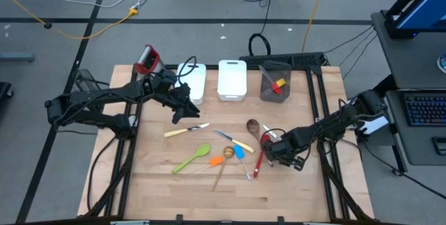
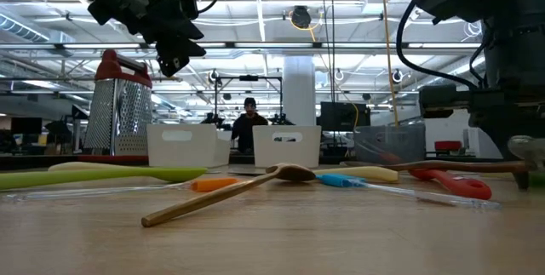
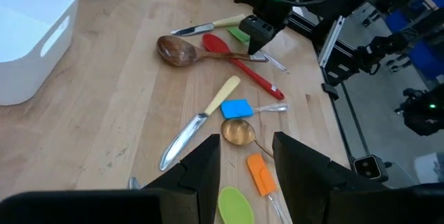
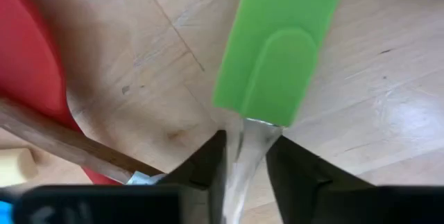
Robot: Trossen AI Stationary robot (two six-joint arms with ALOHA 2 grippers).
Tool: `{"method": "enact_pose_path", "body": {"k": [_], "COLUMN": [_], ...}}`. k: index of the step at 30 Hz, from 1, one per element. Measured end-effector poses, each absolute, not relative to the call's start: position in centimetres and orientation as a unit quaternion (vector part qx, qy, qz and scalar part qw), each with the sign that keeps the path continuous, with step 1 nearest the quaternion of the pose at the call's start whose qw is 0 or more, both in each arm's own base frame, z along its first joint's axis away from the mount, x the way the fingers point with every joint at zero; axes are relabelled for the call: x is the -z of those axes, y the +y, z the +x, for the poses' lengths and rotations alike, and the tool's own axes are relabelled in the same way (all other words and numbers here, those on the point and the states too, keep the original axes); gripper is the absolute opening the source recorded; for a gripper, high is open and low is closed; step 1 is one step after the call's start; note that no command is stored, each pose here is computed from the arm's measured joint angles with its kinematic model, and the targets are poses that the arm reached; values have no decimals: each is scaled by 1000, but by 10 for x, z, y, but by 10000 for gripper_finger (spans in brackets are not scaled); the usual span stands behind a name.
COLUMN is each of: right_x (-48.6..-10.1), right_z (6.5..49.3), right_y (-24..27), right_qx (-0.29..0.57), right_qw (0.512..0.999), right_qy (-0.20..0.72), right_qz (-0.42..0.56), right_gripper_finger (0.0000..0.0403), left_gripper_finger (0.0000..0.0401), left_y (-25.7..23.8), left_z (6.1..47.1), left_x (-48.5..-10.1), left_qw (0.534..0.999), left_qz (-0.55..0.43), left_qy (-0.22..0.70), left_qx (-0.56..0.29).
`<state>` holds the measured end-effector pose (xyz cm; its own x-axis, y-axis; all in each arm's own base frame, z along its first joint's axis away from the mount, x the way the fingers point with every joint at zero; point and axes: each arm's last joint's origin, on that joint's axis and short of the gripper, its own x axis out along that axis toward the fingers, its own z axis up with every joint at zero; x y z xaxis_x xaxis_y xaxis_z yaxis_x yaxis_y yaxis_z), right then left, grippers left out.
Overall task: Pick & Place Kitchen Items
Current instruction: Put the green spatula into the black bin
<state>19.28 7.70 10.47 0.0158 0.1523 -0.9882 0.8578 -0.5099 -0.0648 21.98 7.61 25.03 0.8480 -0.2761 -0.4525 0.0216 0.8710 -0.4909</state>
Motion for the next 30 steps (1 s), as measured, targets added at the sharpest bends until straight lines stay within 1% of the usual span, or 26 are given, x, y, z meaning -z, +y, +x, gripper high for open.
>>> {"method": "enact_pose_path", "body": {"k": [4,6,22,25,30], "right_x": [-105,-105,-106,-112,-129], "right_z": [193,192,192,193,194], "right_y": [74,72,69,70,71], "right_qx": [588,591,587,571,519], "right_qw": [302,302,297,304,327], "right_qy": [389,392,397,396,399], "right_qz": [641,638,640,652,681], "right_gripper_finger": [39,26,26,27,26], "left_gripper_finger": [136,136,136,136,136], "left_y": [76,76,76,76,76], "left_z": [220,220,220,220,220], "left_x": [-250,-250,-250,-250,-251], "left_qw": [930,930,930,930,931], "left_qz": [-243,-243,-243,-243,-242], "left_qy": [264,264,264,264,261], "left_qx": [80,79,79,79,80]}}
